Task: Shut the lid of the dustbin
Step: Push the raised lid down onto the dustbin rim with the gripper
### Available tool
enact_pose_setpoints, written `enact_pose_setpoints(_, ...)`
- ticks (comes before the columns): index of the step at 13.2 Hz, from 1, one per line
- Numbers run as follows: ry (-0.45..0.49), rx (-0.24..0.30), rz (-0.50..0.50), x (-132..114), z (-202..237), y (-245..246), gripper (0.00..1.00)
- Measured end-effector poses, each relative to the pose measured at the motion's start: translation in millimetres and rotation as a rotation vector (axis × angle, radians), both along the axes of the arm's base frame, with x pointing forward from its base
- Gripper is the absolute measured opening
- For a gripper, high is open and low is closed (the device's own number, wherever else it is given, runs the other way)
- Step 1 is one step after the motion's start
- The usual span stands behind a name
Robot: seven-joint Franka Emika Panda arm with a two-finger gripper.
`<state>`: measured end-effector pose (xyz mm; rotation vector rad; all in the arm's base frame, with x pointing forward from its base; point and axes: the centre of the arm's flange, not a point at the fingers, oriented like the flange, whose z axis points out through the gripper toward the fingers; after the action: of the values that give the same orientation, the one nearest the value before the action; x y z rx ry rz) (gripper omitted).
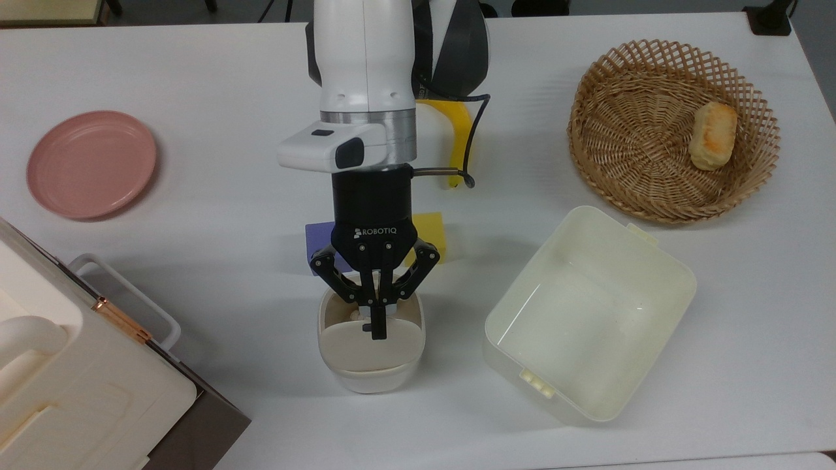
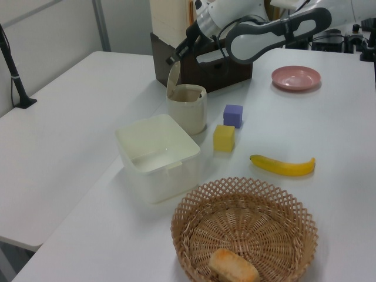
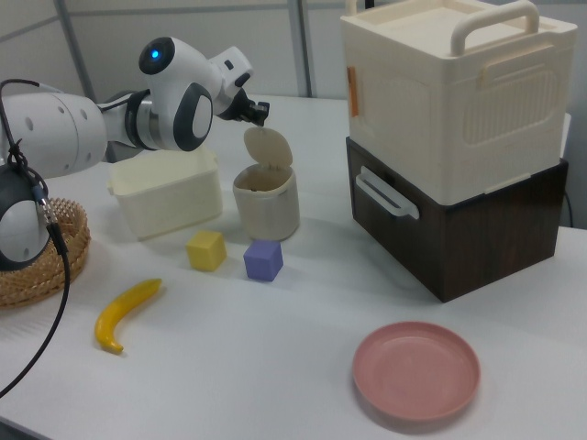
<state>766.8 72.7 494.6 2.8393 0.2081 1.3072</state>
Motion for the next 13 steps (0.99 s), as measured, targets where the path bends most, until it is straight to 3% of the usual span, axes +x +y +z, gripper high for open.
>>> enact_pose_setpoints(13, 0.215, -0.025, -0.035, -2.4, -19.1, -19.5, 0.01)
